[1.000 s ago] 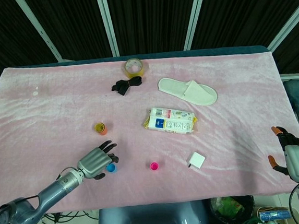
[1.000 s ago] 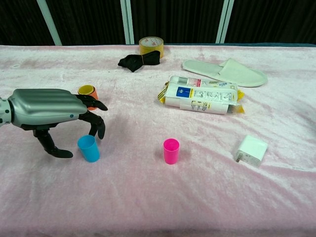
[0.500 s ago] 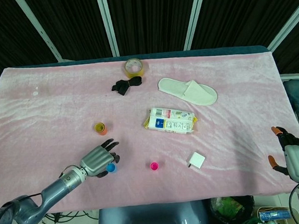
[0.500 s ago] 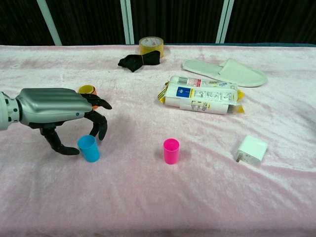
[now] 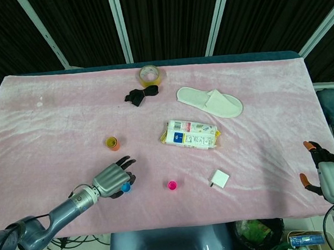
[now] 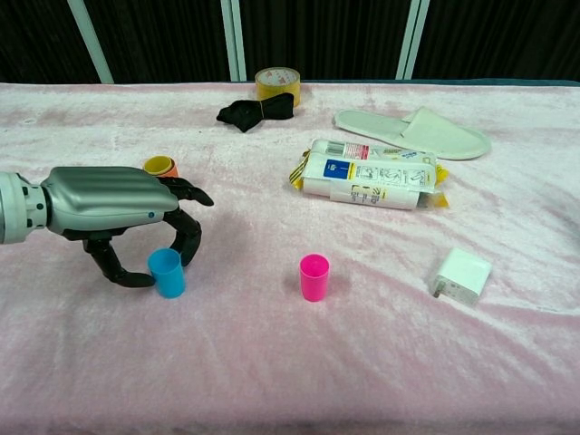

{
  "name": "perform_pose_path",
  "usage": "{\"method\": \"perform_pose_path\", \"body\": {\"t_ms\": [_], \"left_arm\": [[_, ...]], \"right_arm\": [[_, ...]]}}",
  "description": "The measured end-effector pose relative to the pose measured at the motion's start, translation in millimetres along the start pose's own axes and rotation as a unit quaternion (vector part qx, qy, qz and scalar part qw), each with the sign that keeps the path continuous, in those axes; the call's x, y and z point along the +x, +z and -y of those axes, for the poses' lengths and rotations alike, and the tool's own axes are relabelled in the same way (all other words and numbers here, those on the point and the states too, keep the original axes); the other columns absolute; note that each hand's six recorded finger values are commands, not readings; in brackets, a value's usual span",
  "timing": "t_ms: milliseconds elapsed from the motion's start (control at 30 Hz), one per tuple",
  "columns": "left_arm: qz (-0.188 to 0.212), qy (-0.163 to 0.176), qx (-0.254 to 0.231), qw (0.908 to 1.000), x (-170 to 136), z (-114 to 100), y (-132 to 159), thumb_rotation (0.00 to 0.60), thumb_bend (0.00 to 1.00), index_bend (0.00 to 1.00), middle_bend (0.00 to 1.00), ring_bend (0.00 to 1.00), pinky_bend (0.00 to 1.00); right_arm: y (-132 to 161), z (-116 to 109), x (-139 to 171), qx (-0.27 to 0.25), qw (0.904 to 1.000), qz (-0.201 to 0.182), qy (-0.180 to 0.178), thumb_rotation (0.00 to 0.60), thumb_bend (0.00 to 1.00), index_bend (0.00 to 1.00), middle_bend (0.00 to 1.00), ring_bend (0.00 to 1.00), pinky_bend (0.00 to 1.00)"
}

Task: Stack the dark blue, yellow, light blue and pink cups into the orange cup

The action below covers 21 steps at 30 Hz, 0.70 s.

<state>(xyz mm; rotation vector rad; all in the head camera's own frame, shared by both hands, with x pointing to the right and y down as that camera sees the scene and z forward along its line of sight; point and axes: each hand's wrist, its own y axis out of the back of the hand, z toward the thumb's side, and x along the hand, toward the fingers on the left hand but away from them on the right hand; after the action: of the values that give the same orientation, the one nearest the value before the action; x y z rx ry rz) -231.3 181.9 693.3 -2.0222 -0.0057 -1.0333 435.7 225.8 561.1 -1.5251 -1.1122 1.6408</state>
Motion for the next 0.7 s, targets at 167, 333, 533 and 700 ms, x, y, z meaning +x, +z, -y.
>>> {"method": "perform_pose_path", "body": {"t_ms": [167, 333, 533, 700], "left_arm": [[0.001, -0.004, 0.002, 1.0000, -0.2, 1.6, -0.1, 0.600, 0.35, 0.49, 0.53, 0.01, 0.00], [-0.005, 0.007, -0.004, 1.0000, -3.1, -4.2, -3.6, 0.600, 0.35, 0.49, 0.53, 0.01, 0.00], [-0.024, 0.052, -0.010, 0.9983, -15.5, -34.2, -20.5, 0.600, 0.35, 0.48, 0.52, 0.01, 0.00], [-0.056, 0.107, -0.008, 0.9927, -23.7, -72.2, -45.9, 0.600, 0.35, 0.48, 0.52, 0.01, 0.00]], "right_arm": [[-0.2, -0.2, 0.0, -0.001, 1.0000, 0.001, 0.000, 0.600, 0.30, 0.13, 0.10, 0.17, 0.24], [-0.6, -0.4, 0.0, -0.001, 1.0000, 0.001, 0.000, 0.600, 0.30, 0.13, 0.10, 0.17, 0.24], [0.6, 0.6, 0.6, 0.000, 1.0000, -0.001, 0.001, 0.600, 0.30, 0.13, 0.10, 0.17, 0.24], [0.5, 0.5, 1.1, 0.000, 1.0000, 0.001, 0.000, 0.600, 0.30, 0.13, 0.10, 0.17, 0.24]]}}
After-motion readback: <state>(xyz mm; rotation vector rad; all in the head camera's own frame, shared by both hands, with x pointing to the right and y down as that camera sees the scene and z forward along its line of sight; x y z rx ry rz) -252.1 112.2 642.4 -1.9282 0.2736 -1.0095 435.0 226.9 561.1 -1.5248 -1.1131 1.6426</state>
